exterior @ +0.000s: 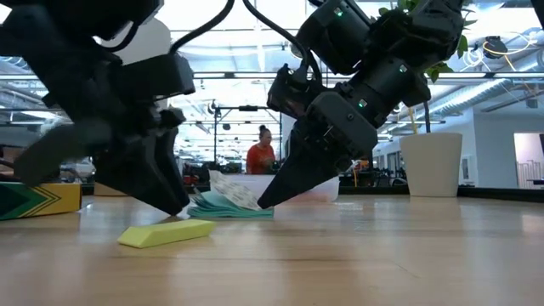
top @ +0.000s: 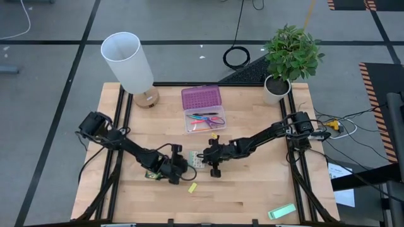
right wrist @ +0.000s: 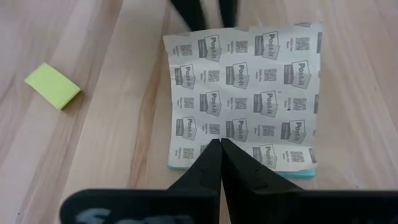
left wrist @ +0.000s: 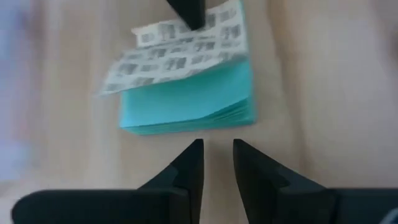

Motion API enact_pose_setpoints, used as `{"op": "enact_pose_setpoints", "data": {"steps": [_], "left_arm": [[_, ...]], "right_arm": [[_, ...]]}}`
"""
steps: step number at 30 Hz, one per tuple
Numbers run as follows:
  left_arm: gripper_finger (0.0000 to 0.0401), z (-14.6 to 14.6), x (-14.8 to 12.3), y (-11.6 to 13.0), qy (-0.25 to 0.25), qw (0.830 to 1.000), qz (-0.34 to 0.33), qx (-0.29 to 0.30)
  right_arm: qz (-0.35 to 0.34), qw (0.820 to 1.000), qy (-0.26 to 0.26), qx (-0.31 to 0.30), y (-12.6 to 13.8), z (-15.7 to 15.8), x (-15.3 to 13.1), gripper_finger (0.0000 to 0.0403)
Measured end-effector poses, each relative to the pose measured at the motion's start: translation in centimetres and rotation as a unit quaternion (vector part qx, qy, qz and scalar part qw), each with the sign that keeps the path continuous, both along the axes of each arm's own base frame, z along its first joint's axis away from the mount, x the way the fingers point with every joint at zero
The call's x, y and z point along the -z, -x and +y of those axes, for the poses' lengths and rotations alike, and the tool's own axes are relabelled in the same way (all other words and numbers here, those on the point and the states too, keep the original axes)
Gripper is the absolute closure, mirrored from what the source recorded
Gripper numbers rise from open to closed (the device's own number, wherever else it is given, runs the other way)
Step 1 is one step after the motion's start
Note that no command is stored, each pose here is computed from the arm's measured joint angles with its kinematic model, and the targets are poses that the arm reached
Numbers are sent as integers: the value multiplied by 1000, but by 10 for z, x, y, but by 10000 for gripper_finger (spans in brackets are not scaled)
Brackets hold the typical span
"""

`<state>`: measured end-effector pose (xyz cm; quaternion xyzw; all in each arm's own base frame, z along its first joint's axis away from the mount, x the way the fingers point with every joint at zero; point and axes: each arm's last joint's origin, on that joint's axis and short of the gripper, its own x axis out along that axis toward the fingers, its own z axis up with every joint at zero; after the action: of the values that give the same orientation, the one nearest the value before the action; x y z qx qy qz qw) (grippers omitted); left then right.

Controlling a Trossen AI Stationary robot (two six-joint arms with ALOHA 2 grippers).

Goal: Pack school essentials
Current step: Put the blue sticky notes into the purple supply box

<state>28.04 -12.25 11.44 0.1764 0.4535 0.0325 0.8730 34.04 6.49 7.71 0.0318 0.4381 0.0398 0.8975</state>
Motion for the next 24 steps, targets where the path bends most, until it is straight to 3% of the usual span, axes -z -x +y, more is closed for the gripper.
{"op": "enact_pose_setpoints", "data": {"steps": [4, 8, 12, 15, 24], "left_arm": [[287, -11, -2, 2, -99, 992, -13, 77], [221, -21, -4, 6, -171, 975, -11, 141], [155, -23, -7, 3, -209, 959, -10, 190], [128, -22, -2, -2, -227, 946, 0, 234], [111, -14, 8, -12, -259, 922, 18, 286]], "right_arm": [[2, 1000, -5, -7, 0, 0, 0, 403], [2, 1000, -5, -7, 0, 0, 1, 403], [2, 1000, -5, -8, 0, 0, 1, 403], [2, 1000, -5, -8, 1, 0, 1, 403], [-4, 1000, -8, -8, 0, 0, 0, 403]]}}
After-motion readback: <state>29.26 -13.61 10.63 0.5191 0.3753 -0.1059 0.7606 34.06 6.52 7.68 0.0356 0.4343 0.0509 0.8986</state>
